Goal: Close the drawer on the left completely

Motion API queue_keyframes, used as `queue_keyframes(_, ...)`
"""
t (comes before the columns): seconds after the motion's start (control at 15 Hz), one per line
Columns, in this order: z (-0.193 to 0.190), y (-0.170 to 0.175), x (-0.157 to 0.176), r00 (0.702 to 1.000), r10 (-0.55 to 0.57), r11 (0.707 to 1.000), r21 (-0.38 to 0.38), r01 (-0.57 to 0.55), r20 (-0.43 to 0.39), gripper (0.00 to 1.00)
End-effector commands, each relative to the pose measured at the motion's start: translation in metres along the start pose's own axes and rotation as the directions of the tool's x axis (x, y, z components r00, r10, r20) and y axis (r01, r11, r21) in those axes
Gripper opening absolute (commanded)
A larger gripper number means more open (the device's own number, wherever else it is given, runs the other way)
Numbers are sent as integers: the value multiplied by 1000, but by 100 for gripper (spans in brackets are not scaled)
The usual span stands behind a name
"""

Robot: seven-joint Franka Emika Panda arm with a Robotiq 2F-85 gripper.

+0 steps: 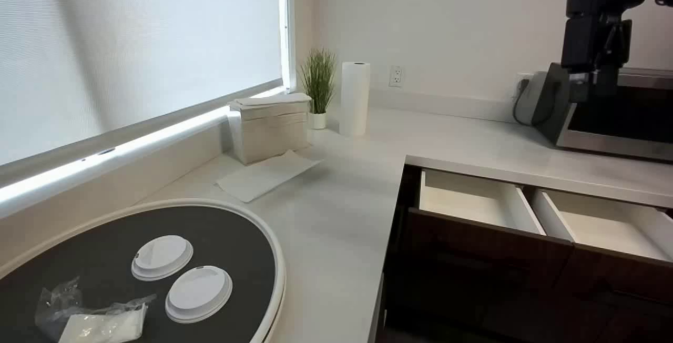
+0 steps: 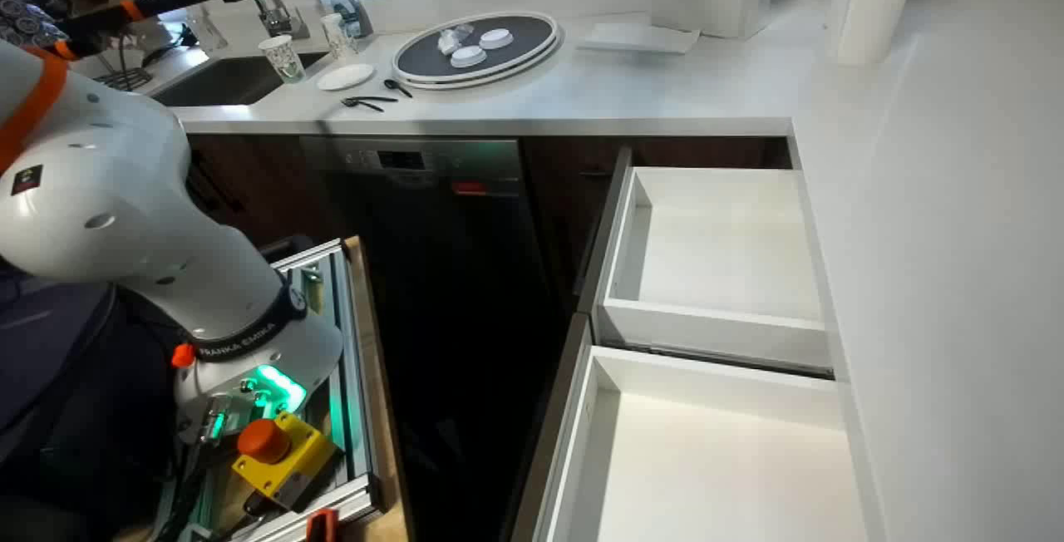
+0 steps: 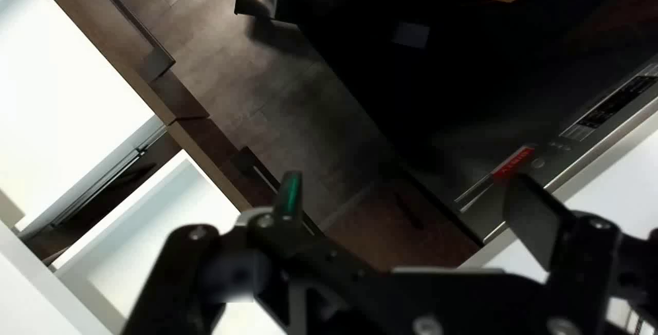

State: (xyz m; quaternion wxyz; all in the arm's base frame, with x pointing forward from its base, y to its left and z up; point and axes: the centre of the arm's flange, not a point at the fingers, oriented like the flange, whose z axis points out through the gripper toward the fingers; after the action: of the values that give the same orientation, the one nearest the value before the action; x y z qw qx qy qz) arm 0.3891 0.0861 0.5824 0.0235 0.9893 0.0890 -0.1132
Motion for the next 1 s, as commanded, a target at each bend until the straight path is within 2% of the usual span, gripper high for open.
queue_keyframes(0.0, 0, 0, 0, 1000, 0, 1000, 0, 0, 0, 100)
queue_keyframes(0.4, 0, 0, 0, 1000, 0, 1000, 0, 0, 0, 100)
queue_keyframes(0.47, 9, -3, 6, 999, 36, 999, -23, -36, -4, 100)
queue_keyframes(0.6, 27, -11, 12, 996, 77, 997, 1, -77, 35, 100)
queue_keyframes(0.73, 50, -20, 17, 985, 150, 989, 0, -151, 84, 100)
queue_keyframes(0.93, 102, -27, 26, 938, 310, 950, -17, -311, 153, 100)
